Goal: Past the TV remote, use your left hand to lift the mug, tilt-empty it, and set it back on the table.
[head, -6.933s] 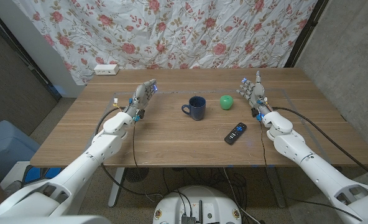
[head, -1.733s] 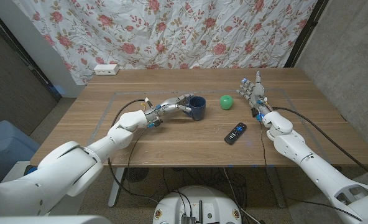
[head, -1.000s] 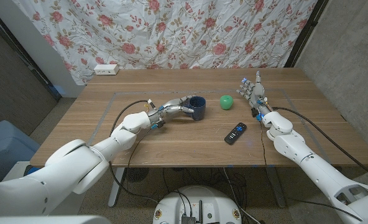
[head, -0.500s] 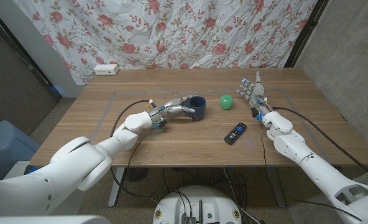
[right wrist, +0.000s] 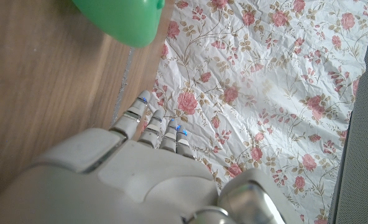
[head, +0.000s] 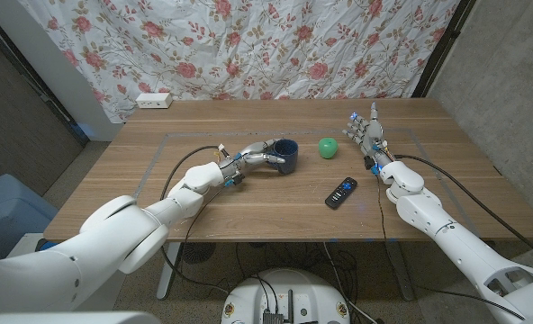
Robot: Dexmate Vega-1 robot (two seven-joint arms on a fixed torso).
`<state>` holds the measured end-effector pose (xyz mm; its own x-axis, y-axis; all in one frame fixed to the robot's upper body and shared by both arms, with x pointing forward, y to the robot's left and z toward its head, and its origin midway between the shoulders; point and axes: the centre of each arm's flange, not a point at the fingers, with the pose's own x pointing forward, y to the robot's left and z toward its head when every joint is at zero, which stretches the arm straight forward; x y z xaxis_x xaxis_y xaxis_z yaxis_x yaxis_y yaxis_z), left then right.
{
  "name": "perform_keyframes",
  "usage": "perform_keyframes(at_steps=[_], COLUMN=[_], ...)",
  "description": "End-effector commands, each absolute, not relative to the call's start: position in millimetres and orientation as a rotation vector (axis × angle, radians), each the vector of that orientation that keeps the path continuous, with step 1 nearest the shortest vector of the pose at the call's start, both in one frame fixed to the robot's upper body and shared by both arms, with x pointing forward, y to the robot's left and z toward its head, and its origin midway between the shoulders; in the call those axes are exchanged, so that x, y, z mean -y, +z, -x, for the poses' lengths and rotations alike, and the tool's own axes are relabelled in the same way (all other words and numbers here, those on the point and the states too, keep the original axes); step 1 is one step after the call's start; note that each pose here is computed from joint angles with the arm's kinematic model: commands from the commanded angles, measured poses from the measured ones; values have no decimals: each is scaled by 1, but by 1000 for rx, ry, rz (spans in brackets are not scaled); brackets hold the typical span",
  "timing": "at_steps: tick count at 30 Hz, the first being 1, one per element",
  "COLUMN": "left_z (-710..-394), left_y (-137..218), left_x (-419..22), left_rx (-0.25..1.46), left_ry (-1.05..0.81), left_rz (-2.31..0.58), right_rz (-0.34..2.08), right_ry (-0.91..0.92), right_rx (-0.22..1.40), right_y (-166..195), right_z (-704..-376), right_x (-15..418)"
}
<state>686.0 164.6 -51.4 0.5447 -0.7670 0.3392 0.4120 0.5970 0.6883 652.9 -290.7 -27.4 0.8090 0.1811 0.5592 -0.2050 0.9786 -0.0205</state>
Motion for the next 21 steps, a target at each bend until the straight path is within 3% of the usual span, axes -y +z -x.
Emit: perform_keyframes(at_steps=[1,21], left_z=[-688,-689], left_y=[-53,-62], left_x=[-160,-151], left_rx=[674,659], left_ry=[-731,-729], left_rz=[-538,-480], right_rz=[-42,-42], right_ry=[206,206], right_rx=[593,593], right_y=[-27,-27], right_z=[-653,-653], right_x=[291,291])
